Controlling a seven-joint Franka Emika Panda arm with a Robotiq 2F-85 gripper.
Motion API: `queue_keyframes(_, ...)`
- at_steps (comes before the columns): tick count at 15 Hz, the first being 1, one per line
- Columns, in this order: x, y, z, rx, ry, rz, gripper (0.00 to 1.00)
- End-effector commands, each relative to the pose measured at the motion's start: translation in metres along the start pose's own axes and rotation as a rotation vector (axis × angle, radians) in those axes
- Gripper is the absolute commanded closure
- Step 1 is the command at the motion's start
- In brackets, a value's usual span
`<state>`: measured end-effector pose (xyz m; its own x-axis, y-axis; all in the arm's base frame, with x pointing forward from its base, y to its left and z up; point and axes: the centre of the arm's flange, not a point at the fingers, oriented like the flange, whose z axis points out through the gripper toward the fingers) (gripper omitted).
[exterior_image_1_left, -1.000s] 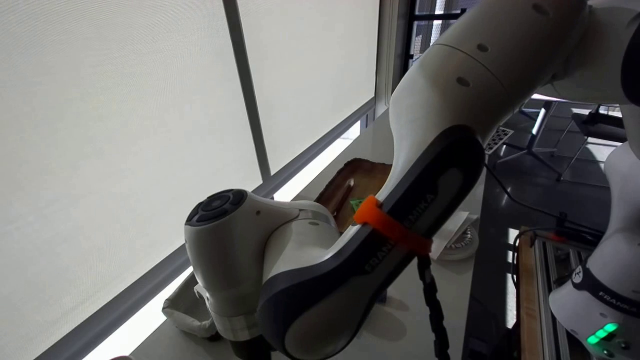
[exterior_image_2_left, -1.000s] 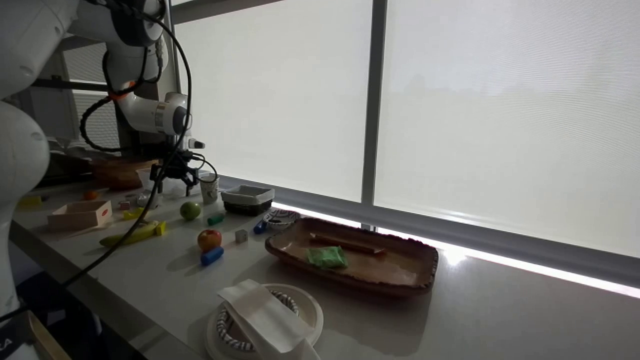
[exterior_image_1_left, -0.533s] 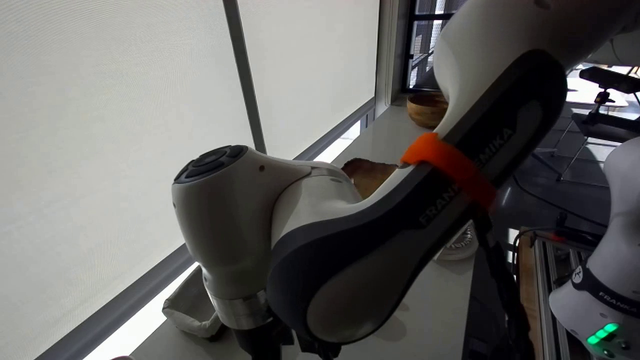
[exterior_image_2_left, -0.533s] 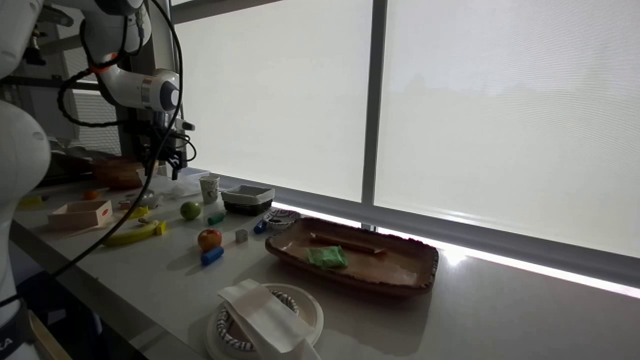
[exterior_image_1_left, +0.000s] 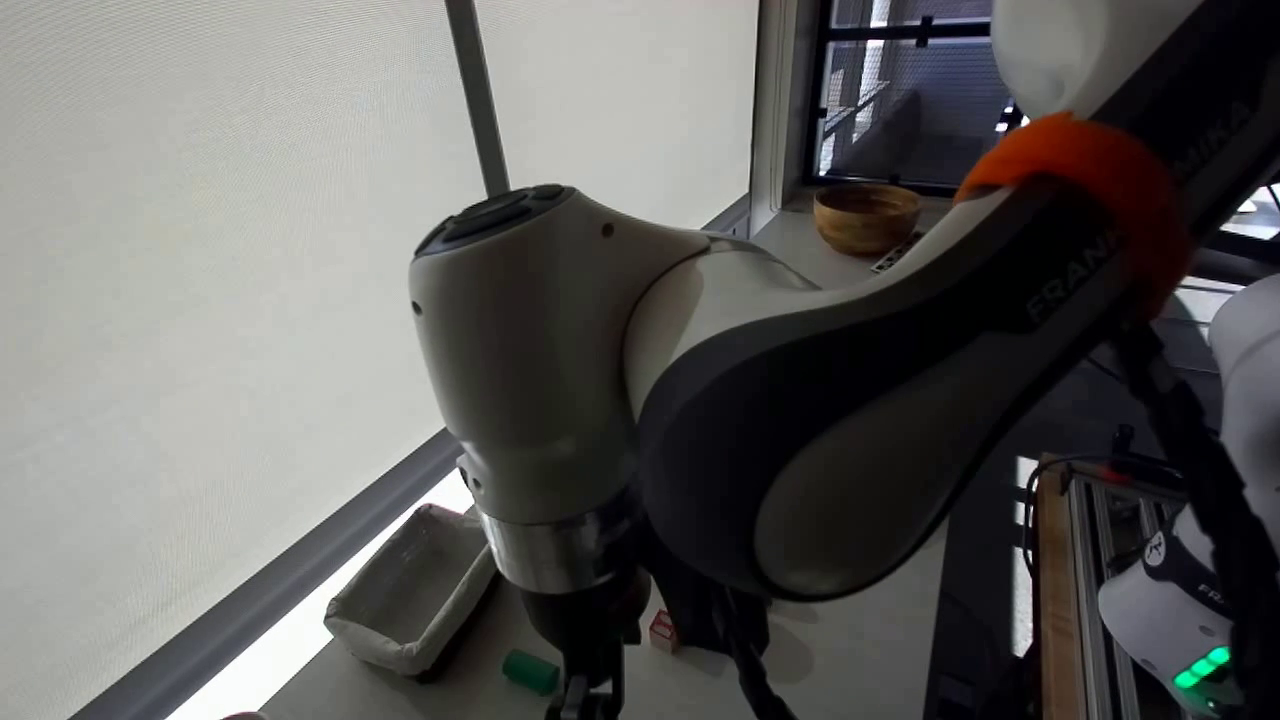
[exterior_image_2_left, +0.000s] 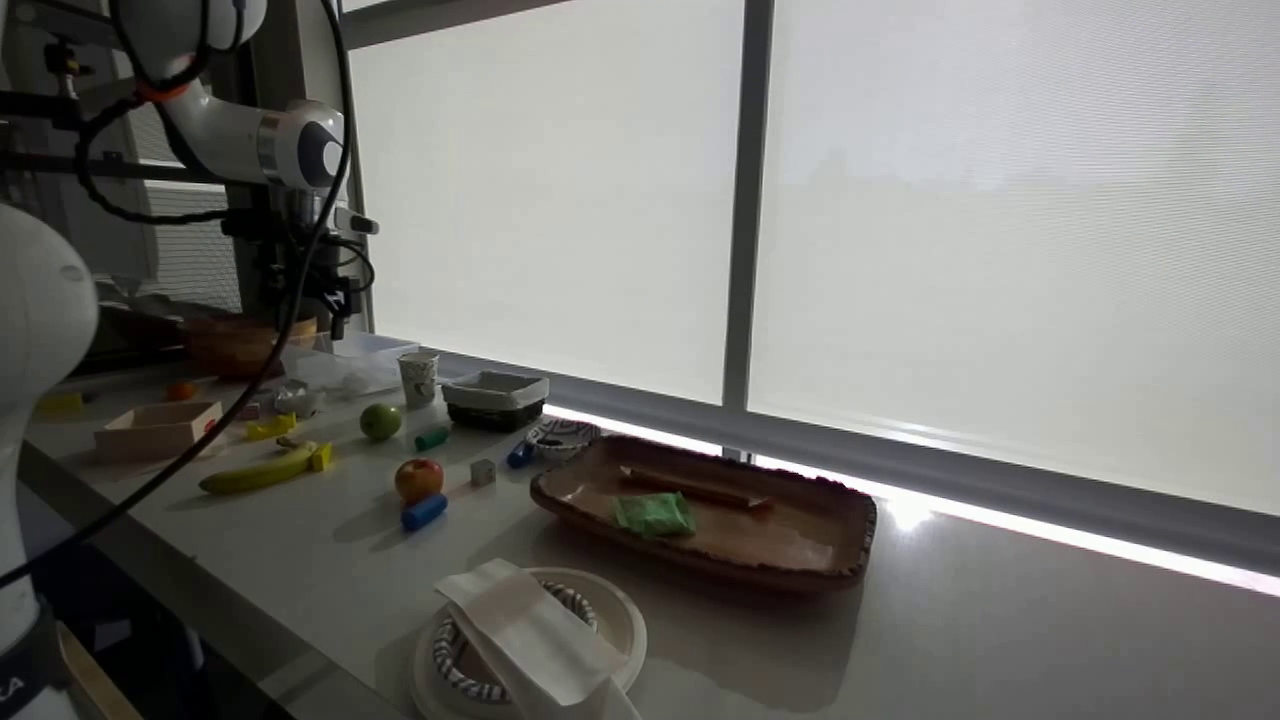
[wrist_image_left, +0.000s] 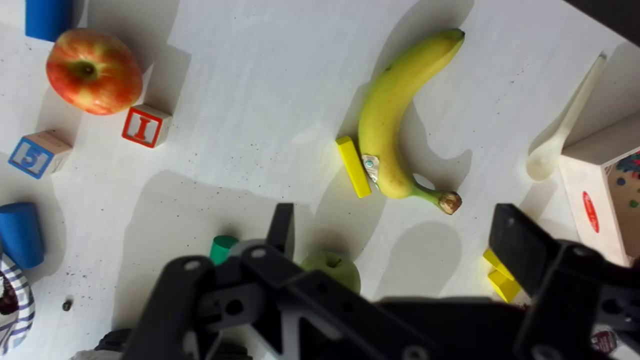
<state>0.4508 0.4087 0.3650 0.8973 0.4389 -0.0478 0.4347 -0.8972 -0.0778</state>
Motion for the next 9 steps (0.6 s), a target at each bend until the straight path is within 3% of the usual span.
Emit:
queue_keyframes(1, -0.031, 0.008, -0.009, -0.002, -0.013, 0.008, 0.00)
queue_keyframes(7, -0.050, 0.007, -0.020, -0.021, -0.004, 0.030, 0.00)
queue_keyframes(8, -0.029, 0.005, -0.017, -0.025, 0.013, 0.009, 0.00)
queue_keyframes(9, -0.032, 0.005, -0.018, -0.027, 0.014, 0.010, 0.00)
